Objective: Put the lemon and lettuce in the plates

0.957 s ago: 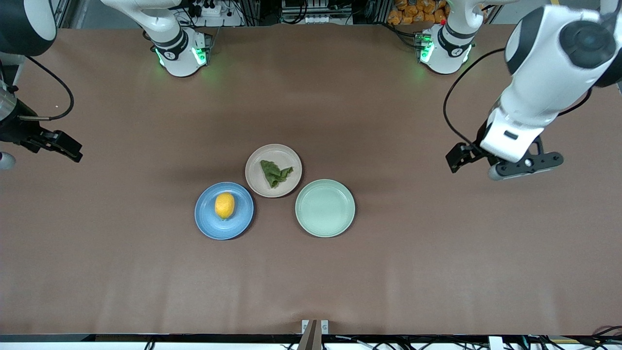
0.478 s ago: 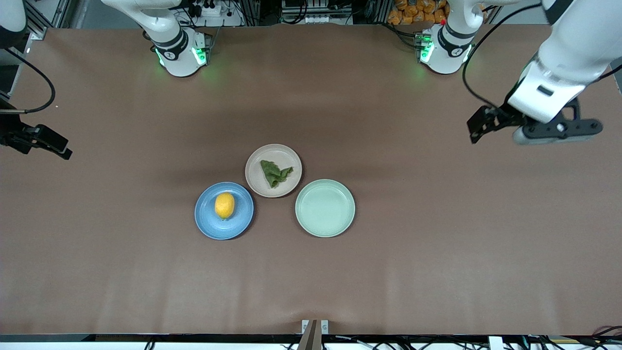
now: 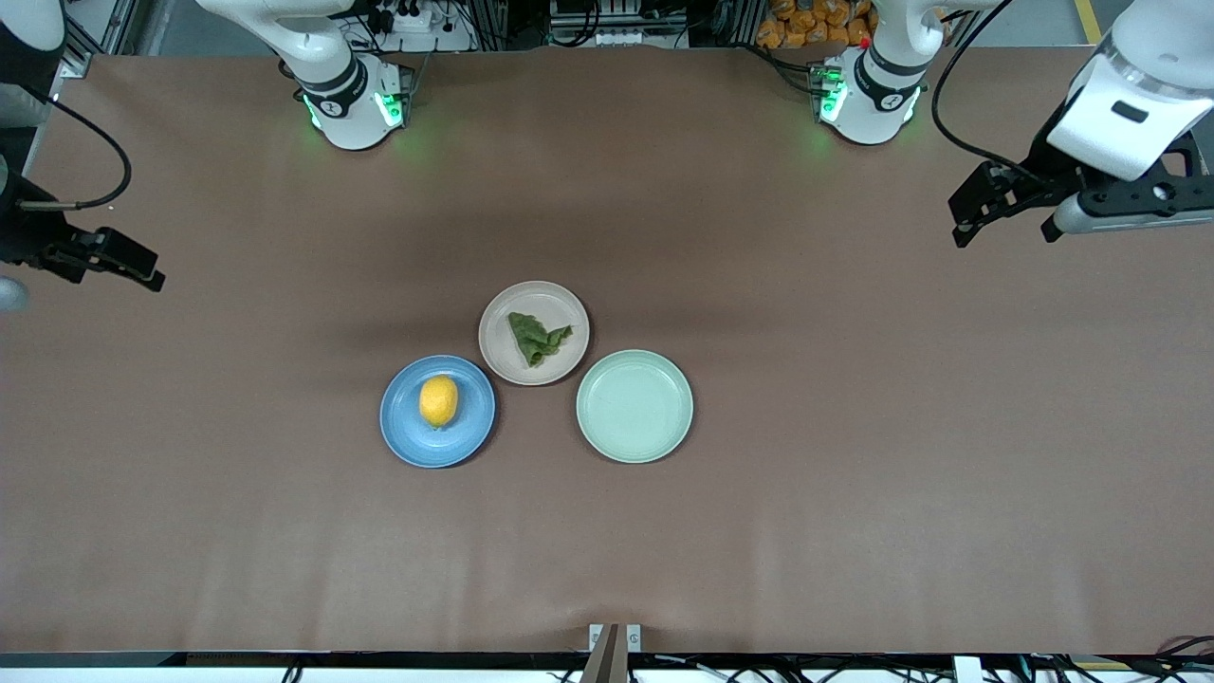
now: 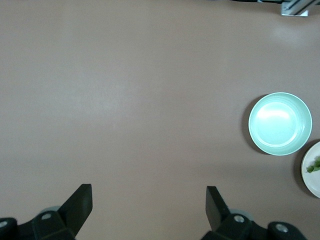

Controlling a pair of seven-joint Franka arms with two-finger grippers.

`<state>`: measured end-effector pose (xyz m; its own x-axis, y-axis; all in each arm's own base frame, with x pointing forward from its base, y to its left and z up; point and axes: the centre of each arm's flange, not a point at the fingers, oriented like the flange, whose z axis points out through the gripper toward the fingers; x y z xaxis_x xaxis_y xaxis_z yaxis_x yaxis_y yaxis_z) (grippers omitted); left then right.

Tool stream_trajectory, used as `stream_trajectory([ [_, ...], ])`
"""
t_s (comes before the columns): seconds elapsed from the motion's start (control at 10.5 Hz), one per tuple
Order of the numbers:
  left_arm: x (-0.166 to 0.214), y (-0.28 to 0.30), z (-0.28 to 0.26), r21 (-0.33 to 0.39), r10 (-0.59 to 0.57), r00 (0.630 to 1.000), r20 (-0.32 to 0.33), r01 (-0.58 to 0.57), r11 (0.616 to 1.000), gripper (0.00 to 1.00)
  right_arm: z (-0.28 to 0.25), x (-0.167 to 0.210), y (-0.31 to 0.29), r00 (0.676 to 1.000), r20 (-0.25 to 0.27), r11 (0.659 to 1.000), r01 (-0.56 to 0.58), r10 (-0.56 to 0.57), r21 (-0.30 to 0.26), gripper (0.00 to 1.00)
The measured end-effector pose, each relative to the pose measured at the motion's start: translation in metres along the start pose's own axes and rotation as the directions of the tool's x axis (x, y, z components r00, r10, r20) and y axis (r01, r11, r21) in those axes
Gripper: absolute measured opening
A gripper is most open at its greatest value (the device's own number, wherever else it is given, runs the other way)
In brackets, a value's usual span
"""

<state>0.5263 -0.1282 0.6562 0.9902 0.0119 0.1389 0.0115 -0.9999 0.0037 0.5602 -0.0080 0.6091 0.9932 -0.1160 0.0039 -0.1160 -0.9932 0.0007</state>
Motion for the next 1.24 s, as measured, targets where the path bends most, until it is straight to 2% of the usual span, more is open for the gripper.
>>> stream_trajectory([
  [0.48,-0.007,-0.009,-0.008,0.009,0.078,0.994,0.071,-0.079,0.997,1.00,-0.010,-0.006,0.004,1.000,-0.001,1.000,0.027,-0.027,0.000,1.00],
  [0.96,-0.012,-0.018,-0.032,0.013,0.066,0.994,0.084,-0.067,0.998,1.00,-0.010,-0.006,0.010,0.998,-0.002,0.998,0.061,-0.061,0.000,1.00],
  [1.24,-0.014,-0.016,-0.031,0.012,0.072,0.993,0.098,-0.074,0.997,1.00,-0.010,-0.005,0.011,0.997,-0.006,0.996,0.081,-0.082,-0.025,1.00],
])
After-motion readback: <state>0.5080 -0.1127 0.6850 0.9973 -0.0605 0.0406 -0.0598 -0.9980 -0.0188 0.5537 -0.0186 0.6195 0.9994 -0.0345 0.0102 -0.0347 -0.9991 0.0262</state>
